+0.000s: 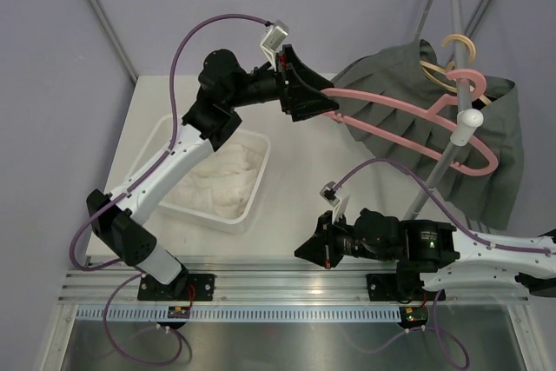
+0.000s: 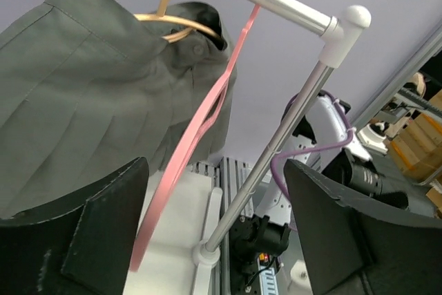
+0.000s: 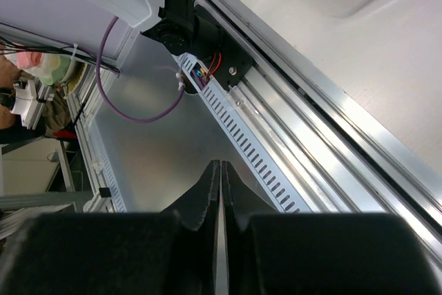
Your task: Remove the skirt from the hanger
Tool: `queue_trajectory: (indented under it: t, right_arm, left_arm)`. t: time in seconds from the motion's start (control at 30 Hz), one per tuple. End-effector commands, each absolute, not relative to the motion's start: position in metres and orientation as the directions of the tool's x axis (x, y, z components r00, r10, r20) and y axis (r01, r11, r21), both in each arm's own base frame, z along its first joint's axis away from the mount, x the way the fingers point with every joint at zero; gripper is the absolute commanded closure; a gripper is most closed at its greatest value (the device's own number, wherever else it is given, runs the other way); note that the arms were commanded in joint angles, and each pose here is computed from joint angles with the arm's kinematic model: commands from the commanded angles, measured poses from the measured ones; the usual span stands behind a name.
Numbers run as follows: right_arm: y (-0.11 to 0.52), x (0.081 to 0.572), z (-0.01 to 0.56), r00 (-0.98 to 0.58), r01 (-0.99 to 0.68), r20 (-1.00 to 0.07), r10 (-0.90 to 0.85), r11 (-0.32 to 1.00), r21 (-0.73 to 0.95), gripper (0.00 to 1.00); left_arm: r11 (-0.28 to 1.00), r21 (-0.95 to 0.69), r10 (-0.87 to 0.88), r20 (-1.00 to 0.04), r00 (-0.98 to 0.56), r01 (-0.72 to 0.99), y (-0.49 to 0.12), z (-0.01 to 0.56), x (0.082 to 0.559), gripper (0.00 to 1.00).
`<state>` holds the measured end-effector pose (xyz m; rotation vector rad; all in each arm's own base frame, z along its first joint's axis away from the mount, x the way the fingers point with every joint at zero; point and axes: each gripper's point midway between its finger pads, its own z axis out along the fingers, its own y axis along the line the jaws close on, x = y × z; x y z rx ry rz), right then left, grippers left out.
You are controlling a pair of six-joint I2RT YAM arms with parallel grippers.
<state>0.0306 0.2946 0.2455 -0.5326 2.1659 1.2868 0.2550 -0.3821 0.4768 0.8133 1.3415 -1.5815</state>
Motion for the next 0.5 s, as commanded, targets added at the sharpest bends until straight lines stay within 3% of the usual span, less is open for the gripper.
queue_trajectory:
  t: [0.0,0.13,0.2,0.33,0.47]
  right_arm:
    - [0.284,0.037,0.277,-0.744,-0.591,-0.668,0.028,0.44,0.676,0.89]
    - [0.277,0.039,0.271,-0.749,-0.578,-0.662,0.023,0.465,0.67,0.73]
    - [0.274,0.037,0.272,-0.752,-0.576,-0.658,0.028,0.456,0.678,0.68]
    - [0.273,0.035,0.274,-0.758,-0.574,-0.651,0.044,0.43,0.697,0.66]
    - [0.275,0.03,0.272,-0.764,-0.58,-0.644,0.028,0.408,0.705,0.67]
  left_arm:
    - [0.006,-0.305,-0.231,-0.927,-0.295,0.952,-0.367,0.492,0.244,0.13]
    - [0.083,-0.299,-0.165,-0.945,-0.283,0.951,-0.361,0.476,0.247,0.01]
    - [0.162,-0.222,-0.139,-0.97,-0.201,0.961,-0.353,0.479,0.254,0.01]
    - [0.306,-0.124,-0.044,-0.992,-0.116,0.944,-0.335,0.474,0.271,0.01]
    - [0.352,-0.059,-0.028,-0.998,-0.053,0.934,-0.331,0.485,0.302,0.02]
